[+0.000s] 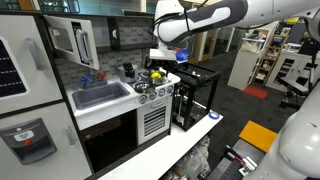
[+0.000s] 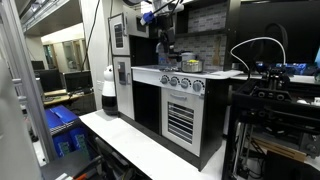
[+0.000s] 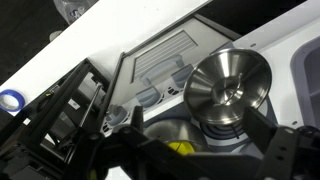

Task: Remove the silver lid from the stove and place it on the top shelf on the right

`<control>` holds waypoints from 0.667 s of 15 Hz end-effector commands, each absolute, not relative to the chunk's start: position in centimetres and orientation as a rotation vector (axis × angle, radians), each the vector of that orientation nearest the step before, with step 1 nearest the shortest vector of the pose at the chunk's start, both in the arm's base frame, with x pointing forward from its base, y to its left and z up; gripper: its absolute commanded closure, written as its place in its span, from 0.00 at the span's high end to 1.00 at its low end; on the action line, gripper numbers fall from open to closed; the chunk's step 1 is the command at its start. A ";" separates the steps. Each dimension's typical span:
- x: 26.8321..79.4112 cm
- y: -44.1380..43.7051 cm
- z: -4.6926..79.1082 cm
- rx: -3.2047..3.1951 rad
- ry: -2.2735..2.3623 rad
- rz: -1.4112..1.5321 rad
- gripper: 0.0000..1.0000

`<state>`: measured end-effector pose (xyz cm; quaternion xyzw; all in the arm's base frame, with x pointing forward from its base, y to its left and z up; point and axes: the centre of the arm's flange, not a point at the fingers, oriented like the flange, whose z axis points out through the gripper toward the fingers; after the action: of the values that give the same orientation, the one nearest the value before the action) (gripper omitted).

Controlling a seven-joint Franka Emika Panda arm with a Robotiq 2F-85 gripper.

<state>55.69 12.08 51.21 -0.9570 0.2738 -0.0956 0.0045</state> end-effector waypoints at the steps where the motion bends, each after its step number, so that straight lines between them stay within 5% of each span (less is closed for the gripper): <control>1: 59.4 13.2 50.8 -2.961 0.947 -0.274 1.00; 10: 62.4 16.3 50.0 -2.808 1.263 -0.262 1.00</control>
<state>60.82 15.45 49.74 -0.9166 0.3880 -0.0930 0.0262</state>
